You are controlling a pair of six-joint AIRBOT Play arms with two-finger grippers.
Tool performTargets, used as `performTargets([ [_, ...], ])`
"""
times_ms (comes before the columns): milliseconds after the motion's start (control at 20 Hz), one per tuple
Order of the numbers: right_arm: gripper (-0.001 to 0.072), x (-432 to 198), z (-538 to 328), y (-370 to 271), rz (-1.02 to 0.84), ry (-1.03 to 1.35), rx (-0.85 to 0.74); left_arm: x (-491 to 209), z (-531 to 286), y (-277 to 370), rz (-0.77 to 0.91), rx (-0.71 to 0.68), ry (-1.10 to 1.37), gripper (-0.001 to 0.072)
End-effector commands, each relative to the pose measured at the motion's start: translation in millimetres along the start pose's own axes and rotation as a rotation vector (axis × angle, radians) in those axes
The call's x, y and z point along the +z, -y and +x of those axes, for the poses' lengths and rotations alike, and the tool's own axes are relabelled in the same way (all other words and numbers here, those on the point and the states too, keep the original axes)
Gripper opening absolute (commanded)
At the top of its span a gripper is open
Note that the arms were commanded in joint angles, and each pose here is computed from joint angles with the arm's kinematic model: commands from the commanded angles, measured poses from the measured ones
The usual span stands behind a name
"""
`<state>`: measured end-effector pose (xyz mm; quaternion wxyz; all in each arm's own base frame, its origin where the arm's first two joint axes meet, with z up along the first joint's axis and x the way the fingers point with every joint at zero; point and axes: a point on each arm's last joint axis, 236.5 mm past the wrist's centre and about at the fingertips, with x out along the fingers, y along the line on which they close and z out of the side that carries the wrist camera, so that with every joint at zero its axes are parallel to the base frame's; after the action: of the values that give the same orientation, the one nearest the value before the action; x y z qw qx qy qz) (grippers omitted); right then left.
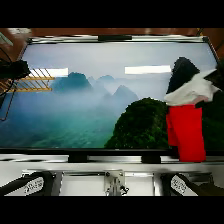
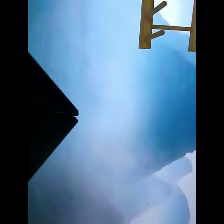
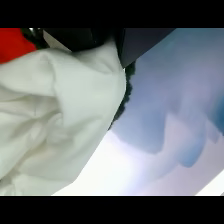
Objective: Fold the shirts.
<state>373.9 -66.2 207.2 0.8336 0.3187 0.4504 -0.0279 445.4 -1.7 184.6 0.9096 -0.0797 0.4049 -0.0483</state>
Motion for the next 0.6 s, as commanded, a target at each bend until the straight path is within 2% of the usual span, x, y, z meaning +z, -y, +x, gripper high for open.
performTargets([
  [0, 0.0065, 0.9, -32.8, 49.1, 0.101, 0.016, -0.130, -3.3, -0.3, -1.0, 0.001, 0.003, -0.014, 0.0032],
  [100, 0.0065, -4.4, -39.1, 63.6, 0.134, -0.004, -0.159, -4.5, -0.8, -0.8, 0.001, 0.003, -0.019, 0.0032],
  [350, 0.0066, -53.5, -67.9, 128.0, 0.210, -0.172, -0.440, -4.4, -1.0, -0.6, 0.002, 0.002, -0.018, 0.0032],
  [550, 0.0066, -102.7, -55.7, 146.2, 0.296, -0.272, -0.491, -4.2, -1.8, 0.5, 0.019, -0.001, -0.017, 0.0032],
])
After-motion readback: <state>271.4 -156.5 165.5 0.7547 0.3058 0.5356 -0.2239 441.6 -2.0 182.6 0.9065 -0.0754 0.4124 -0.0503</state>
